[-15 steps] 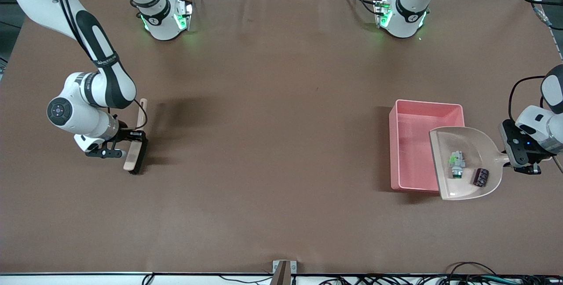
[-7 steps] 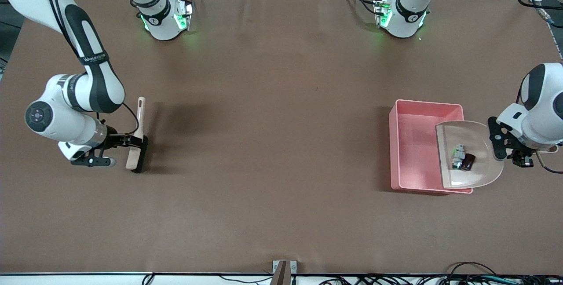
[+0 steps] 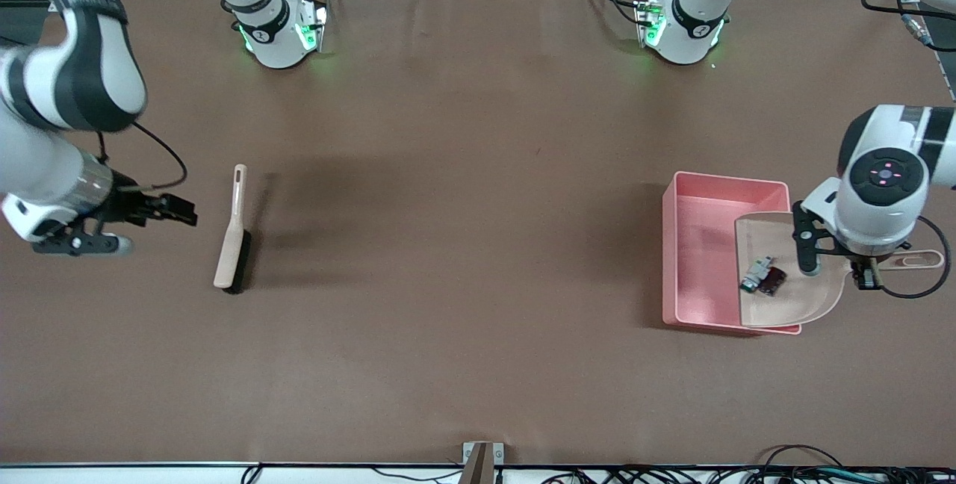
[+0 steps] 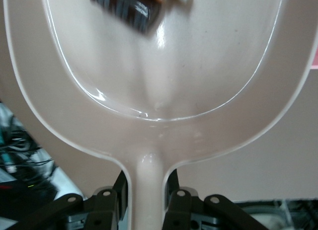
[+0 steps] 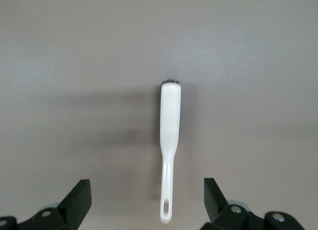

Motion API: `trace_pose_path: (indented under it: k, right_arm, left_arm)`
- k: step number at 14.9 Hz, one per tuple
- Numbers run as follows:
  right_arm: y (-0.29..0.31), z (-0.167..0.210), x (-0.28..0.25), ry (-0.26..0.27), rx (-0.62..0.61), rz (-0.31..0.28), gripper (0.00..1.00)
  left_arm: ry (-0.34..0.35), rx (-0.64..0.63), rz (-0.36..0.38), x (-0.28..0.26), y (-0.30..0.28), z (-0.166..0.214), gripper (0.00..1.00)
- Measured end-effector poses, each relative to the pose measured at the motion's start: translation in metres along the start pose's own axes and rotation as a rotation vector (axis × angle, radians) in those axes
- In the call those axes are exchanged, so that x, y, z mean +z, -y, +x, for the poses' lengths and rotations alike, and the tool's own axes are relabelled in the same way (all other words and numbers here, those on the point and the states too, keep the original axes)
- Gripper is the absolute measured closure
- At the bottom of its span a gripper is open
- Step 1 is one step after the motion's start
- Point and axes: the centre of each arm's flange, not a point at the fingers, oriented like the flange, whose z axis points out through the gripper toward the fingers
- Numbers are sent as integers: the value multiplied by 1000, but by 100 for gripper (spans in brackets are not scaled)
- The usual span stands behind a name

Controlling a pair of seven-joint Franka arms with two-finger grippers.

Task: Clean e-waste and dump in bin
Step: 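Tilt the dustpan with the left gripper to dump items into the bin, then lower the dustpan onto the table beside the bin with the left gripper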

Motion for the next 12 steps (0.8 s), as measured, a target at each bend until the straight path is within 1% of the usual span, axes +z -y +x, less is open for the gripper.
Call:
trace_pose_path:
  k: [2,3,5,6,7,9,11,12]
  right_arm:
    - [5,-12,-50,23,-10,-9,0]
    - [4,-15,-72,14,-13,-29,0]
    - [1,-15,-116,-52,-11,-62,0]
    - [-1,-16,-135,-82,-7,-66,0]
    - [-4,-19,-149,-95,0,-66,0]
    - [-7,-25,-162,-87,7,-66,0]
    - [0,-25,-162,-84,-4,-66,0]
    - [4,-24,-161,-83,-10,-66,0]
  left_arm:
    - [47,41,23,-18,4,11,67]
    - [67,56,32,-25,6,15,67]
    - [109,82,39,-38,9,24,67]
    - [123,88,44,-48,12,28,67]
    - [129,89,58,-63,17,32,67]
    - [124,85,115,-108,27,40,67]
    - [115,59,181,-158,37,47,67]
    - [105,32,194,-178,40,55,67]
